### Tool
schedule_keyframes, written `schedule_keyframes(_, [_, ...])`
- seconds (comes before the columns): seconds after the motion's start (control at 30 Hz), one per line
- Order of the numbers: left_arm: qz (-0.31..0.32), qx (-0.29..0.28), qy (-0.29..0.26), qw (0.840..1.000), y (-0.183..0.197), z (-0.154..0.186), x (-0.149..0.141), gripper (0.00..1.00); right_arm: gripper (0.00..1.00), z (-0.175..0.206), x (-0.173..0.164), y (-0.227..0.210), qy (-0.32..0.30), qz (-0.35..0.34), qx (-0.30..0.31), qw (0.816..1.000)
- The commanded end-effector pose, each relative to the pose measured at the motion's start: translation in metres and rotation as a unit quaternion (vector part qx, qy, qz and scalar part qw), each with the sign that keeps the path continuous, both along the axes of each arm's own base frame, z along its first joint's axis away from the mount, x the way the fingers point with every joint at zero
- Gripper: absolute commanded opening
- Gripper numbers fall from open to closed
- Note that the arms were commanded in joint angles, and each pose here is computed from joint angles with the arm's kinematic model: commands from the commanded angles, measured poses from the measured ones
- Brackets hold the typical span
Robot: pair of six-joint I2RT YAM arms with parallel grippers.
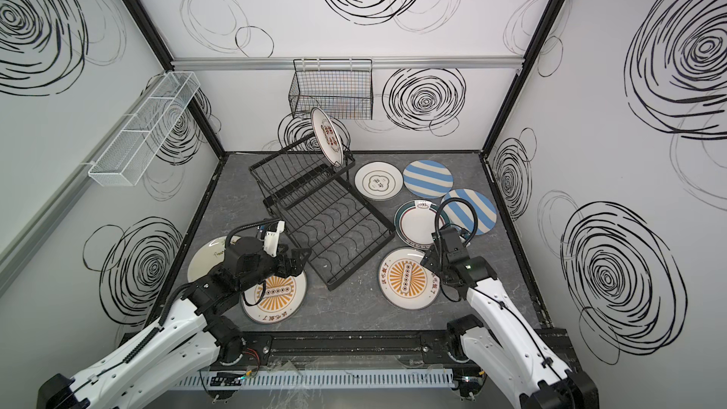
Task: Load plates into a dish rack
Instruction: Pick up the plate from the bottom-right of the table.
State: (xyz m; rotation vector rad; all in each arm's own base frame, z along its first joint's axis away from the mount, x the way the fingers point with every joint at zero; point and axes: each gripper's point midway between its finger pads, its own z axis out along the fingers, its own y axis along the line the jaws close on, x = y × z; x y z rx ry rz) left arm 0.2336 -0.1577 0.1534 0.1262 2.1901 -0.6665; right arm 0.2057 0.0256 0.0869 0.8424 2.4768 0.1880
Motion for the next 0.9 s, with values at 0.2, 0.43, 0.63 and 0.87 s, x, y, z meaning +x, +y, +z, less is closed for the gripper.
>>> schedule_keyframes(0.2, [-0.001,-0.018,-0.024,1.0,-0.006,0.021,0.009,0.96,0.61,-0.038,-0.012,-0.004,0.01,-0.016,0.049,0.999])
schedule_keyframes(0.43, [0.004,-0.016,-0.023,1.0,-0.003,0.02,0.011,0.96,0.59,-0.063,-0.019,0.012,0.026,0.016,0.094,0.995])
schedule_keyframes(0.63, [0.007,-0.012,-0.023,1.0,-0.001,0.022,0.012,0.96,0.57,-0.07,-0.025,0.012,0.033,0.015,0.1,0.994])
schedule_keyframes(0.87, [0.005,-0.01,-0.021,1.0,-0.001,0.021,0.011,0.96,0.49,-0.083,-0.036,0.026,0.03,0.025,0.146,0.989])
